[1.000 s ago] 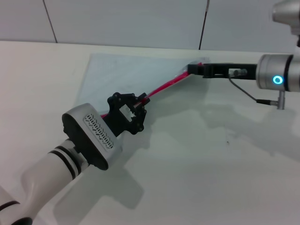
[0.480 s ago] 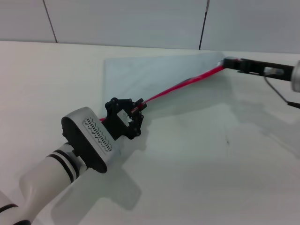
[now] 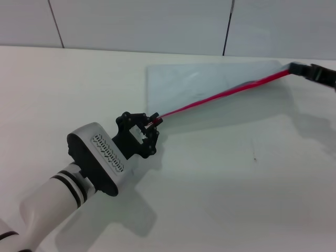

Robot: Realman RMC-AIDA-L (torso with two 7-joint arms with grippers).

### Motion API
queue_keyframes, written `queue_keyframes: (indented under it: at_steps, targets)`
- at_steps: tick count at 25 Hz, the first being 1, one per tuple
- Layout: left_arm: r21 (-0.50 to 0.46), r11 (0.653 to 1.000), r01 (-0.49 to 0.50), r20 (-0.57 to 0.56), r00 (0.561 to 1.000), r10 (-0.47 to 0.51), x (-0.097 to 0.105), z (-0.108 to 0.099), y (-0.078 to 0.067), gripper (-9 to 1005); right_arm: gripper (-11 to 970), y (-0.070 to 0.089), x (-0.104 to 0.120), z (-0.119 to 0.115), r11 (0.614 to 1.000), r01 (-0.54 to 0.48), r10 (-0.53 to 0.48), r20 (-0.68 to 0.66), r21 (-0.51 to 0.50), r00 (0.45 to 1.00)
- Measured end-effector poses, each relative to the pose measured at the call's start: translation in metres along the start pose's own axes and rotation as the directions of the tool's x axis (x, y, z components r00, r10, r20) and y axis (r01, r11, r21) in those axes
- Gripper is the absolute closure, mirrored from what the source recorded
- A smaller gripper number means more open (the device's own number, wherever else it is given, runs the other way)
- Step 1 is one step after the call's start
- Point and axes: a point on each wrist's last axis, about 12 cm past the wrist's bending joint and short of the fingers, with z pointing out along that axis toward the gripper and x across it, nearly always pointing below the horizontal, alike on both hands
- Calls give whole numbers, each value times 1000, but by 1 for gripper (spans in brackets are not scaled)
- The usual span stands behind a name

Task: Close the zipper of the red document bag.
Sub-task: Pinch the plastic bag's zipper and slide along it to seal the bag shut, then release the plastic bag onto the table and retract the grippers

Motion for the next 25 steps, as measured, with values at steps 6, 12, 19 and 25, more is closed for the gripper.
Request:
queue_keyframes:
  at_steps: [6,12,19,25]
  targets:
    - [0,1000,0,0,1000,0,0,0,0,917,933,-9,-1,-12,1000,-16,16,30,19,999]
    - [-9,1000,-6,7,1000,7,0,0,1,916,933,-11,-1,-14,999,-17,16,35,29,999]
    - [-46,999,6,26,1000,-5,0,-5,3,890,933,-20,-1,-17,995,-29,24,59,93,998]
    - [-94,995,23,78,997,-15,-2,-12,7,719,933,-25,-2,-21,992,-52,42,87,115,995]
